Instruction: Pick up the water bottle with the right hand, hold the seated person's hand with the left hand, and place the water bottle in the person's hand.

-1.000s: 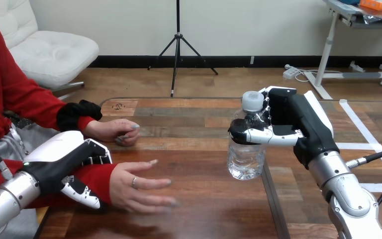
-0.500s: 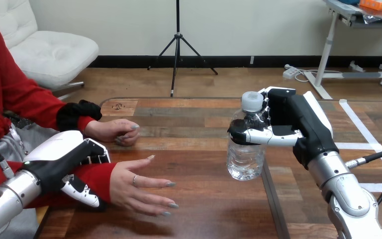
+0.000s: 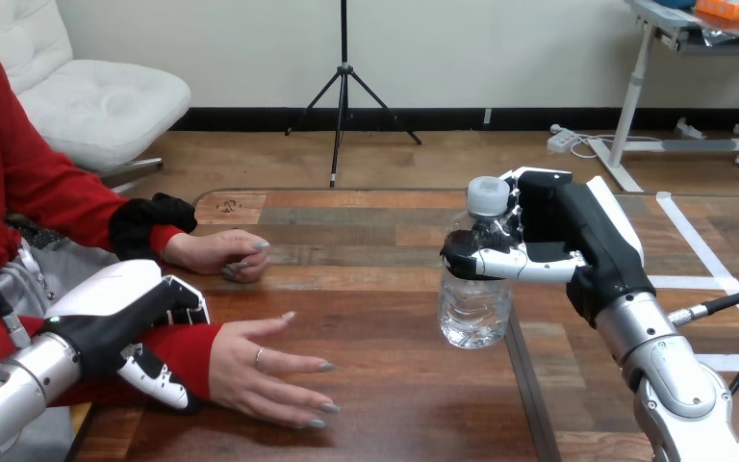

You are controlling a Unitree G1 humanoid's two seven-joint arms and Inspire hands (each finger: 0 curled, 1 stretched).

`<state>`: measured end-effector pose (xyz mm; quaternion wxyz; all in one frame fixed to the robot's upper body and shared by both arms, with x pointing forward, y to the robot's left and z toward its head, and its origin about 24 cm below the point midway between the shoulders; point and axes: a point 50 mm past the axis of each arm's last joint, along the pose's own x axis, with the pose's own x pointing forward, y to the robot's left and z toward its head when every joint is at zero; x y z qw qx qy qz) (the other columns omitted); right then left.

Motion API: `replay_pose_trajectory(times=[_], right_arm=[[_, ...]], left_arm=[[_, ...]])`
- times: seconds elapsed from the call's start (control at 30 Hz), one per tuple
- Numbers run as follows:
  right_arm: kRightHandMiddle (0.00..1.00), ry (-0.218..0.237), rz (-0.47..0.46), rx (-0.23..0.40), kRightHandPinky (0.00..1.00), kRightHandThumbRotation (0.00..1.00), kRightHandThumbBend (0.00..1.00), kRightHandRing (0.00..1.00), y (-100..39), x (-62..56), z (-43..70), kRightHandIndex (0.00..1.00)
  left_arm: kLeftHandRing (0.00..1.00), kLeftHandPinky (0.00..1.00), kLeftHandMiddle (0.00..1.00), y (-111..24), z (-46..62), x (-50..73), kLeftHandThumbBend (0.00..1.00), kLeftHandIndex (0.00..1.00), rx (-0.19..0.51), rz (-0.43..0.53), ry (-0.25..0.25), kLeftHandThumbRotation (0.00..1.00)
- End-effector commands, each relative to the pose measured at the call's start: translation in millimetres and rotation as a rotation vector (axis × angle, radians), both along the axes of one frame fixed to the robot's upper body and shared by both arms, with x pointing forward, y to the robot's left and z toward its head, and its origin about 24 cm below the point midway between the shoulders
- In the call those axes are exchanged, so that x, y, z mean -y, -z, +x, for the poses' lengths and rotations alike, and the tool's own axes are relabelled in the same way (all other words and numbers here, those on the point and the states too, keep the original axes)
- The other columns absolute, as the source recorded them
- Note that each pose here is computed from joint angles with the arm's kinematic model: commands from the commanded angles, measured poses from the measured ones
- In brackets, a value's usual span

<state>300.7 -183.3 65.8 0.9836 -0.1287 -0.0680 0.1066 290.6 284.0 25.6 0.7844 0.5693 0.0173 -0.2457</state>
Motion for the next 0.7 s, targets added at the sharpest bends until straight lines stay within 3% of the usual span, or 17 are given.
replay_pose_trajectory(times=[0.0,0.67], right_arm=[[0.4,-0.046,0.028,0.163,0.24,0.0,0.88,0.29,-44.1,-13.7,18.1,0.42],[0.4,-0.058,0.008,0.172,0.23,0.0,0.88,0.3,-48.0,-24.8,21.7,0.41]], left_arm=[[0.4,0.35,0.46,-25.3,23.3,25.3,0.85,0.45,0.129,-0.063,0.074,0.0],[0.39,0.34,0.45,-25.8,23.7,29.2,0.85,0.43,0.136,-0.069,0.093,0.0]])
